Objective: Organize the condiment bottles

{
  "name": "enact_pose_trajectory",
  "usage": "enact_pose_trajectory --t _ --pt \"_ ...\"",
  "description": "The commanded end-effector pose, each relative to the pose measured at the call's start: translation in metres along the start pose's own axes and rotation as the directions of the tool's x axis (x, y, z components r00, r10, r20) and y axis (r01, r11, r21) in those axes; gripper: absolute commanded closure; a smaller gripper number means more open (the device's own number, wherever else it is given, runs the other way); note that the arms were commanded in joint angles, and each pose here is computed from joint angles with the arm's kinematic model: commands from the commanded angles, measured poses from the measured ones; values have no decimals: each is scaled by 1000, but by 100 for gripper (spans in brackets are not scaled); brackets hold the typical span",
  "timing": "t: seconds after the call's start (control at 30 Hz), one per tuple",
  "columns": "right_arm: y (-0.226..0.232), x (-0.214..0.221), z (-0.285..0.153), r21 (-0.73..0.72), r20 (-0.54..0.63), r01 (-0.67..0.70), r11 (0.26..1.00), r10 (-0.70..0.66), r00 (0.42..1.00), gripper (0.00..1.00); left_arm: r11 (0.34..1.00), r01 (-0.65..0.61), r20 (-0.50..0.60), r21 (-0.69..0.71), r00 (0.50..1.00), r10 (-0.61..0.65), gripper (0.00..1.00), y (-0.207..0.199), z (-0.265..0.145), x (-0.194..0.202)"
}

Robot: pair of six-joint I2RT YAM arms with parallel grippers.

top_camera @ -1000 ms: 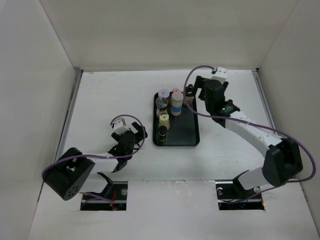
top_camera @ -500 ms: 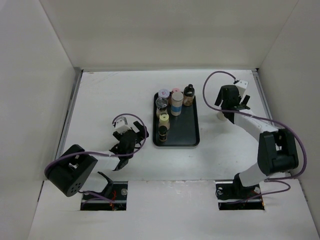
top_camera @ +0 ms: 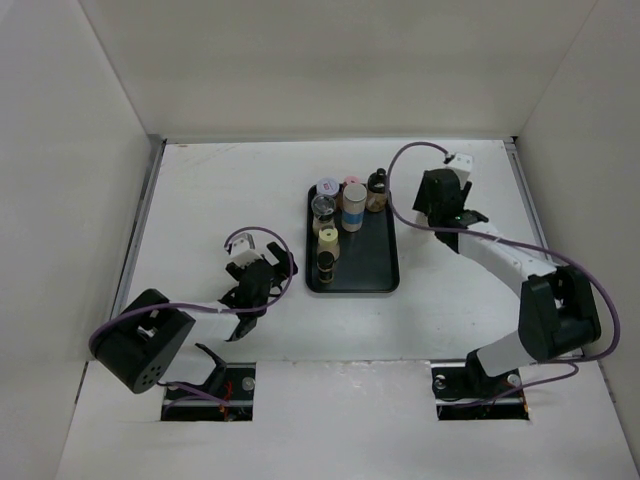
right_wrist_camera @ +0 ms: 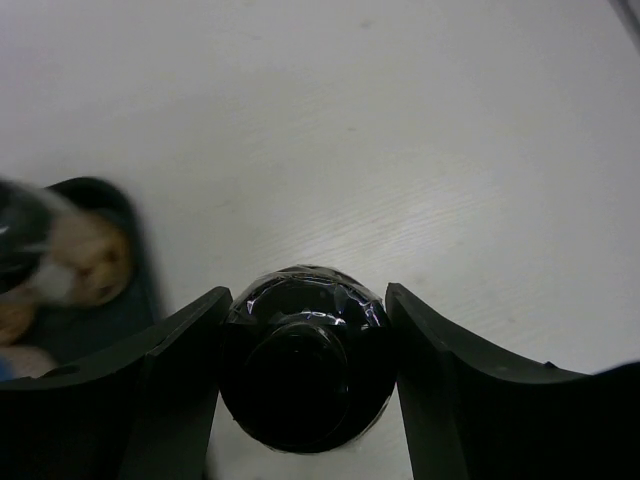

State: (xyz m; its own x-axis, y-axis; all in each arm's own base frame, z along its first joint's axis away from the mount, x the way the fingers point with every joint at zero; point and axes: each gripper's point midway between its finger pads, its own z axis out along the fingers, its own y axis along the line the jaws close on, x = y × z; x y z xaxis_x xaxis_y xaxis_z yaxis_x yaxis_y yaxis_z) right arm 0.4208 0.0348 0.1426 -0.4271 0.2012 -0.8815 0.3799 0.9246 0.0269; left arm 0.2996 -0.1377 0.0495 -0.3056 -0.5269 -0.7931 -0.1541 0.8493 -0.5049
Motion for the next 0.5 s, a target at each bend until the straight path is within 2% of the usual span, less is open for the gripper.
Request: enact_pose_trajectory --t 0.0,0.13,0.47 --pt "65 -58 -48 -216 153 -54 975 88 984 55 996 52 57 68 997 -56 0 -25 2 -23" --pt "110 -47 -60 -303 129 -30 953 73 989 54 997 50 63 67 997 -54 0 -25 2 -26" --pt "160 -22 -45 -347 97 25 937 9 995 52 997 73 107 -15 992 -71 0 4 6 -50"
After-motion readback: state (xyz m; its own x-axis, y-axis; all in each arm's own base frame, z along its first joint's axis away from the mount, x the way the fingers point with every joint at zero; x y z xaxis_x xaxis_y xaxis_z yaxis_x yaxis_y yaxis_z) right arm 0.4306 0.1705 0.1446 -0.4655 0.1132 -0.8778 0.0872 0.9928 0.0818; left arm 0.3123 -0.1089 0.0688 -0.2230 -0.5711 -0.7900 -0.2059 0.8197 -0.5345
